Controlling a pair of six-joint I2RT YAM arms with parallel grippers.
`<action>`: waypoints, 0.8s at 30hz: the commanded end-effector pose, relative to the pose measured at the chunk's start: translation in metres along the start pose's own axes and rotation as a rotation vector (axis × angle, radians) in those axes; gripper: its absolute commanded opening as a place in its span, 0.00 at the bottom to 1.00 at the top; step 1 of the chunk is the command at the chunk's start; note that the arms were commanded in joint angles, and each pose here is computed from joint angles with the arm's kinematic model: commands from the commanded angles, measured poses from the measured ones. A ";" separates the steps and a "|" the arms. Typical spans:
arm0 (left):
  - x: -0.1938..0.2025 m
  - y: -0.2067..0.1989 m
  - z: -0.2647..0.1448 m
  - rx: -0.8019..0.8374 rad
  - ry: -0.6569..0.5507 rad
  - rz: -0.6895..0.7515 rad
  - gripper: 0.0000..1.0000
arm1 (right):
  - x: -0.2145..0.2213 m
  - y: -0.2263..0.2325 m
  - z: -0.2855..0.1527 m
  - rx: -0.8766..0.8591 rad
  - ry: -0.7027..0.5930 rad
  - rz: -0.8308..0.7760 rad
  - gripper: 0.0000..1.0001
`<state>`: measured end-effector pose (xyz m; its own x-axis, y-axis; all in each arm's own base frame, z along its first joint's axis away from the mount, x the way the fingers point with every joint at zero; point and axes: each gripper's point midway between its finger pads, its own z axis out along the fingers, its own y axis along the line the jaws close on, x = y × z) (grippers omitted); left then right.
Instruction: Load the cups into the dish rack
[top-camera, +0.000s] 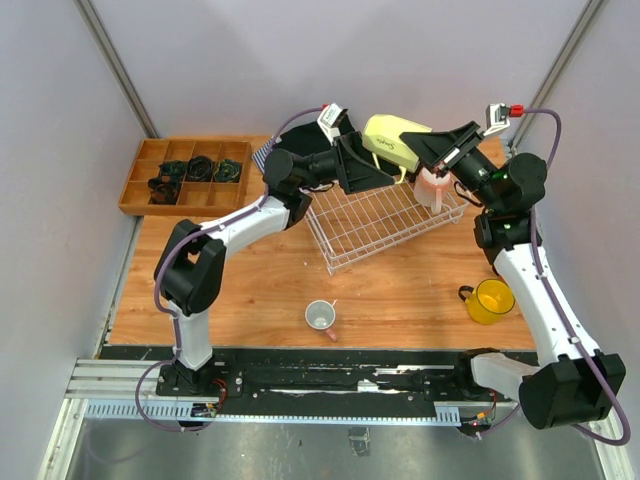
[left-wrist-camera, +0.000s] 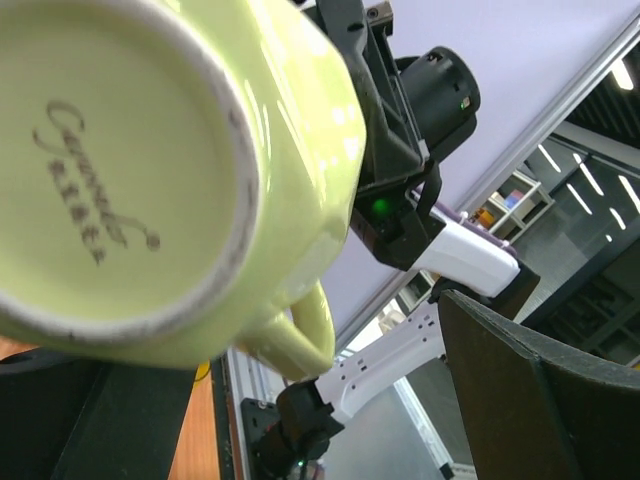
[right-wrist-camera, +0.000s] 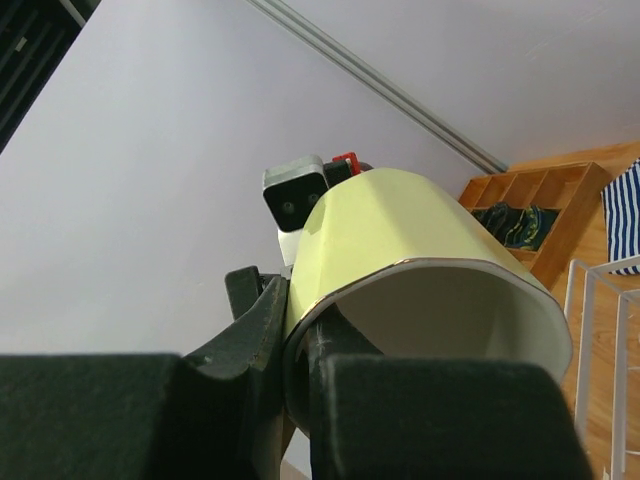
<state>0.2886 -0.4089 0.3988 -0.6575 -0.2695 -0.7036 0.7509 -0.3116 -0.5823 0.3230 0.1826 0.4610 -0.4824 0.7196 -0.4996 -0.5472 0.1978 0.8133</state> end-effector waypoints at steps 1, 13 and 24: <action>-0.015 -0.011 0.012 0.046 -0.054 -0.009 0.98 | -0.011 0.045 -0.001 -0.153 -0.065 -0.109 0.01; -0.004 -0.022 0.016 0.060 -0.052 -0.084 0.91 | -0.002 0.023 0.007 -0.135 -0.049 -0.224 0.01; -0.024 -0.039 0.017 0.101 -0.147 -0.055 0.83 | 0.007 -0.002 0.008 -0.086 -0.024 -0.257 0.01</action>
<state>0.2885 -0.4173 0.4037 -0.7616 -0.2883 -0.5805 0.6480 -0.3553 -0.6737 0.3337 0.1899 0.4447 -0.3762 0.6715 -0.6384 -0.6340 0.3159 0.7058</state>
